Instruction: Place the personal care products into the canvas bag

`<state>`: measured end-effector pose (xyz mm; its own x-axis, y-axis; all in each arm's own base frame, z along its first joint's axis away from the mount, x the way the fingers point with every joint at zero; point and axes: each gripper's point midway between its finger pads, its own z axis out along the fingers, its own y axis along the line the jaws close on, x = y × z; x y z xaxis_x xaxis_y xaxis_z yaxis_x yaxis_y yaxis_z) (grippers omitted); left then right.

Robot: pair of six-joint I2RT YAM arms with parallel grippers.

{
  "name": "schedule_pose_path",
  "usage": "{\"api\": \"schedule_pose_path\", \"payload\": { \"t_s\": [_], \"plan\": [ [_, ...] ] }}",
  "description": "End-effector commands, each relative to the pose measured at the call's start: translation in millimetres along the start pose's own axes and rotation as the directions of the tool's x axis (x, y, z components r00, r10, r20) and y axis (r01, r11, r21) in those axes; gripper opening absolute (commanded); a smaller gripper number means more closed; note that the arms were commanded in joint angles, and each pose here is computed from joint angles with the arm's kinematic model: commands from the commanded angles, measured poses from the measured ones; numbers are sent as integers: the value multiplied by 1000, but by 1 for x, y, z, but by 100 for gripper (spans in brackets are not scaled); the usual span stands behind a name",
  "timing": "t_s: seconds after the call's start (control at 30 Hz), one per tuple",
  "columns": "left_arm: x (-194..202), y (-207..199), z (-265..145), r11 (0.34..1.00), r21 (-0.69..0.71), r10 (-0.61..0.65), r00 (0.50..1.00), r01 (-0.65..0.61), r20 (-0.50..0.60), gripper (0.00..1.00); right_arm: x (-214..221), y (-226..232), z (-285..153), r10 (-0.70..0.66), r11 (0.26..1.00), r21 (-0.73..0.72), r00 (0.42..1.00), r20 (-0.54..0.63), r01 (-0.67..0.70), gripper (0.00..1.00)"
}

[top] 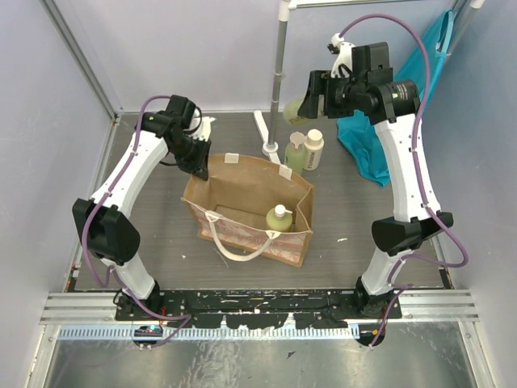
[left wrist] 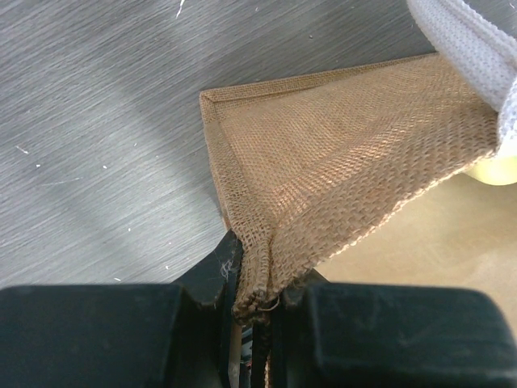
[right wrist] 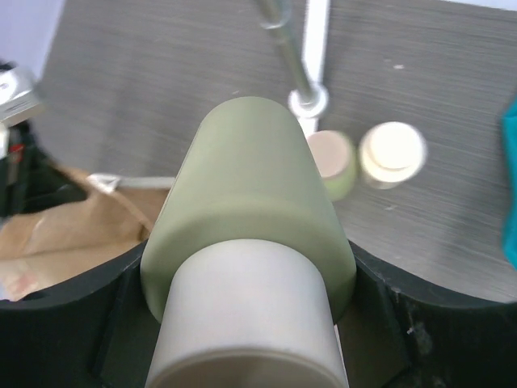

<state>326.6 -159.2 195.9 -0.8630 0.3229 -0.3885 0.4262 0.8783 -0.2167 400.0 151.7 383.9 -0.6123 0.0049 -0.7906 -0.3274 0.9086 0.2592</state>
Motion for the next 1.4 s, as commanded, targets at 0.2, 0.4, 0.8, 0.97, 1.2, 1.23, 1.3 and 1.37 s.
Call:
{"api": "schedule_pose_path", "payload": {
  "t_s": [0.2,0.4,0.8,0.97,1.2,1.23,1.3,1.37],
  "plan": [
    [2,9,5,1000,-16,8,1000,-9,-12,0,6,126,-57,-119,897,-418,989,88,145,1],
    [3,8,5,1000,-14,6,1000,-6,-9,0,55,160,-39,-212,860,-484,976,-48,163,1],
    [4,9,-3,999,-37,2,1000,-2,2,0,147,145,21,-310,918,-347,893,-325,193,1],
    [5,9,-7,999,-38,1,1000,-1,5,0,163,140,46,-274,948,-263,883,-382,180,1],
    [7,8,-9,999,-41,0,1000,0,6,0,190,127,66,-226,974,-122,860,-458,191,1],
    [7,8,-9,999,-39,2,1000,-2,6,0,194,126,67,-222,975,-106,856,-467,195,1],
    [7,8,-9,999,-40,1,1000,-1,4,0,203,121,70,-213,977,-77,848,-486,201,1],
    [7,8,-9,999,-41,3,1000,-3,5,0,210,116,72,-198,978,-49,840,-504,201,1]
  ]
}}
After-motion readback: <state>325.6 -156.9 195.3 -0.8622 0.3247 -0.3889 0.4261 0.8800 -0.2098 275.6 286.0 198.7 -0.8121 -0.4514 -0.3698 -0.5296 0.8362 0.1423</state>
